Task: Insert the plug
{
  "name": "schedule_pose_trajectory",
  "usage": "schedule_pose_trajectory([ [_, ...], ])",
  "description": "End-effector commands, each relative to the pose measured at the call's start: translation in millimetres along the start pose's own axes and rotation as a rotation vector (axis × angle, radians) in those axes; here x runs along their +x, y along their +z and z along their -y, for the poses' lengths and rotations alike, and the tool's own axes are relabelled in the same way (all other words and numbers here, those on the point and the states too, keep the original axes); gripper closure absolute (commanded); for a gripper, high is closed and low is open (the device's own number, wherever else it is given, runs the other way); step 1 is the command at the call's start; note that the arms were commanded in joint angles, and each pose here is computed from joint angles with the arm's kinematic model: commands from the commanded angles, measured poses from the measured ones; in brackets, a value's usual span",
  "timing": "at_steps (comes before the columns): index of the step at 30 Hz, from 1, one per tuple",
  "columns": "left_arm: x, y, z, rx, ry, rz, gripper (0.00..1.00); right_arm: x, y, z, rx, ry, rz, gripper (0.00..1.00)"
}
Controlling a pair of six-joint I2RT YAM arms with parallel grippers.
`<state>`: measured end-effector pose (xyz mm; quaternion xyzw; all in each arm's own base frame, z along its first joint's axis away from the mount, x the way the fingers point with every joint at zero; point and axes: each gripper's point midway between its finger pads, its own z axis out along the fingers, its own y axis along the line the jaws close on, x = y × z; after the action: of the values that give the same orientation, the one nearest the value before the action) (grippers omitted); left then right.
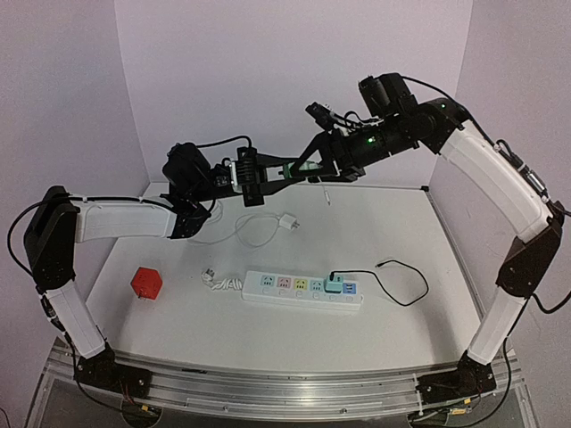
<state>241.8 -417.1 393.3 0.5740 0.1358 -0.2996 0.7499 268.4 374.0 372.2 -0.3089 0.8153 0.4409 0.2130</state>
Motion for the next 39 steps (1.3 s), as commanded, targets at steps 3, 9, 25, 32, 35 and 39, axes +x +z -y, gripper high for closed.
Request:
schedule_pose_trajectory([
  [3, -21.0, 1.5, -16.7, -0.038, 0.070, 0.032, 1.00, -6.6, -10.4, -16.9, -0.013, -0.017, 0.060, 0.44],
  [9, -20.7, 0.8, -14.0, -0.034, 0.065, 0.028, 1.00, -14.7, -25.4, -27.1, -0.018, -0.034, 0.127, 0.37],
  [25, -20.7, 2.0, -14.5, -0.036, 0.077, 0.029, 1.00, -14.3, -18.6, -21.6, -0.019, 0.010, 0.129, 0.41],
  [32, -19.6, 1.6, -14.0, -0.039, 0.082, 0.021, 1.00, -14.5, -10.9, -20.2, -0.039, 0.026, 0.115, 0.57],
  [35, -19.1, 1.8, -14.3, -0.040, 0.082, 0.022, 1.00, -13.2, -8.5, -18.5, -0.038, 0.033, 0.109, 0.56],
  [39, -17.7, 1.9, -13.8, -0.040, 0.080, 0.020, 1.00, -13.4, -5.9, -18.9, -0.042, 0.036, 0.106, 0.59],
])
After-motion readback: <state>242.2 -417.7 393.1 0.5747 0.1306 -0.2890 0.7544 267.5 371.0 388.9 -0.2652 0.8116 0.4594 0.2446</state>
